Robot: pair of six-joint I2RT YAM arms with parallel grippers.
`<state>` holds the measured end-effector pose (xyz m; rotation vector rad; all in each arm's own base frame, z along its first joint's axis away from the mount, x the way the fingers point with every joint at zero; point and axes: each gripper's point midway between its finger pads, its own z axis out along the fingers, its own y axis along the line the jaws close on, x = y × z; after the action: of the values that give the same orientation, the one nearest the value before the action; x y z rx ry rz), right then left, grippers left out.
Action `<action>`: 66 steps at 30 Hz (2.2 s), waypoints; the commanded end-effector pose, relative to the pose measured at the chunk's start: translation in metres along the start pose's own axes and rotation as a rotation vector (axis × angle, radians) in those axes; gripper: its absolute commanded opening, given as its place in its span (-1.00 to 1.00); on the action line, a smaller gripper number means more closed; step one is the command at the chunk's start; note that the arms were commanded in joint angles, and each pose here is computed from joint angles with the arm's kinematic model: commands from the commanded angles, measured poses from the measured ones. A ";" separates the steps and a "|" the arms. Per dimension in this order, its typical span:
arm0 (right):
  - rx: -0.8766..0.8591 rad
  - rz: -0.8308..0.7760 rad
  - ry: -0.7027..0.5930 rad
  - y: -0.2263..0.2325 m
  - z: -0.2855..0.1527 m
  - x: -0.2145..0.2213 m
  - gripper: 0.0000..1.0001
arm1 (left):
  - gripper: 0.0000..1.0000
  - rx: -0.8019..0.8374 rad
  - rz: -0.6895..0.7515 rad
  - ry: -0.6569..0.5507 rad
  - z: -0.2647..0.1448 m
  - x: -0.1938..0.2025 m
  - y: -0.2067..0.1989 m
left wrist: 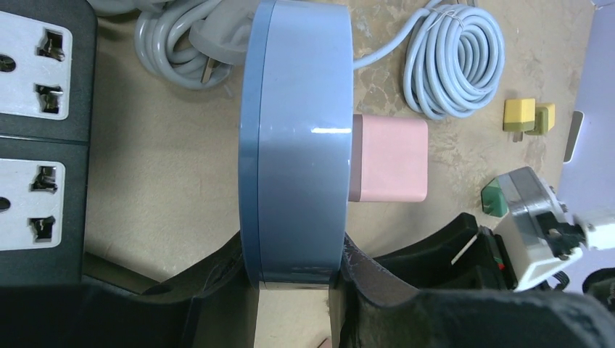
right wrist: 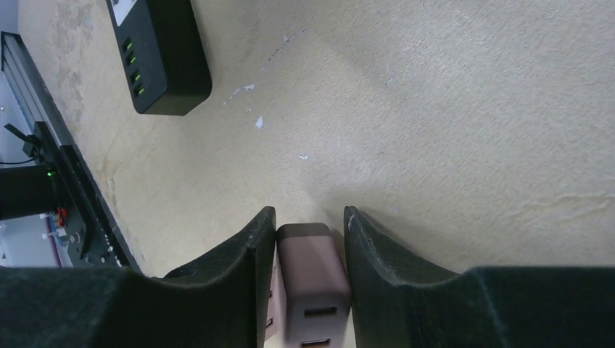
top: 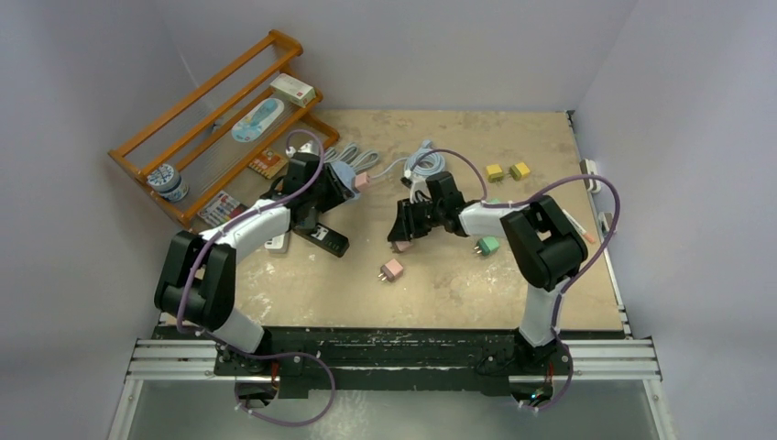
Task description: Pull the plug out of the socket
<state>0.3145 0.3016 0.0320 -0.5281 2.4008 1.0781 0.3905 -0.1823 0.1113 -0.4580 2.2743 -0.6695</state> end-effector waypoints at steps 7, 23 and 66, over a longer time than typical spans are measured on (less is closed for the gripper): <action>0.009 -0.110 0.045 0.021 0.024 -0.007 -0.40 | -1.00 0.031 0.030 -0.128 -0.015 -0.035 -0.014; 0.093 -0.270 -0.245 0.072 -0.032 -0.119 0.54 | -1.00 -0.010 0.070 -0.187 -0.028 -0.051 -0.013; -0.258 0.070 -0.279 0.116 0.008 -0.206 0.55 | -1.00 0.092 0.103 -0.317 -0.073 -0.070 -0.034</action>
<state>0.4241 0.3976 0.1724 -0.3067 2.1739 1.3305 0.3745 -0.1488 0.1612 -0.4166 2.1333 -0.5366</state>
